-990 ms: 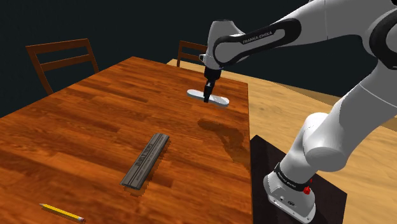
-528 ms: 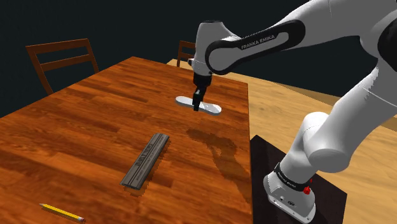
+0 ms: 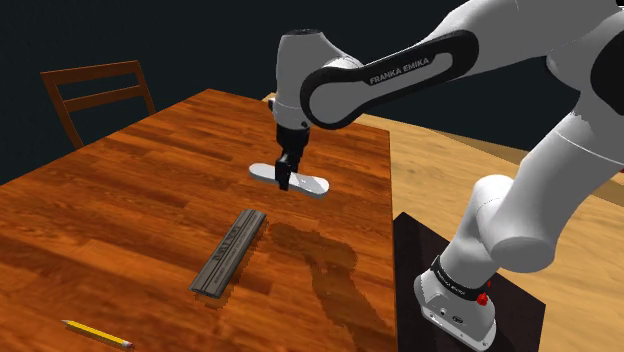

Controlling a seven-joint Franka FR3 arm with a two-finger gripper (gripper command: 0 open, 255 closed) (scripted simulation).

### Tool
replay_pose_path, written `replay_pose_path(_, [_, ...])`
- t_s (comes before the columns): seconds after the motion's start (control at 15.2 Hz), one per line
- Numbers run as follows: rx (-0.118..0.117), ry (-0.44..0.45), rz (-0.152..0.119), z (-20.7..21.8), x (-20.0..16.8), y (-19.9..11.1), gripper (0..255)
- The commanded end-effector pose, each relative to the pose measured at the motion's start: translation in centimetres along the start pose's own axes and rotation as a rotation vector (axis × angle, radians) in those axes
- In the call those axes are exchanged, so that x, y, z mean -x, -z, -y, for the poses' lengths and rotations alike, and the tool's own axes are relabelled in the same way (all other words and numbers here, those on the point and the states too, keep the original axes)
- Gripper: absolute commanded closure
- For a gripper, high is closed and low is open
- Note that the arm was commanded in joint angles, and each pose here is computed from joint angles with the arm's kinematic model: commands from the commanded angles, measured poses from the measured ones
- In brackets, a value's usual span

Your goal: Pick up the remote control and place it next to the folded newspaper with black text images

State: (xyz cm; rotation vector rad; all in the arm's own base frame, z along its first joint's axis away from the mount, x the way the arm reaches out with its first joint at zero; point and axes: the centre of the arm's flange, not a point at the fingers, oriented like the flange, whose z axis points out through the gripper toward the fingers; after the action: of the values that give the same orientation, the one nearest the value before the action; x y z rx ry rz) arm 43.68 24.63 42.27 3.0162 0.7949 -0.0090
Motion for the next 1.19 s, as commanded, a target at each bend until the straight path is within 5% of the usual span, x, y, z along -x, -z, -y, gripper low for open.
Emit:
replay_pose_path(0.0, [0.0,-0.001,-0.001,2.7,-0.7,-0.2,255])
replay_pose_path(1.12, [0.0,-0.001,-0.001,24.0,-7.8,0.3,255])
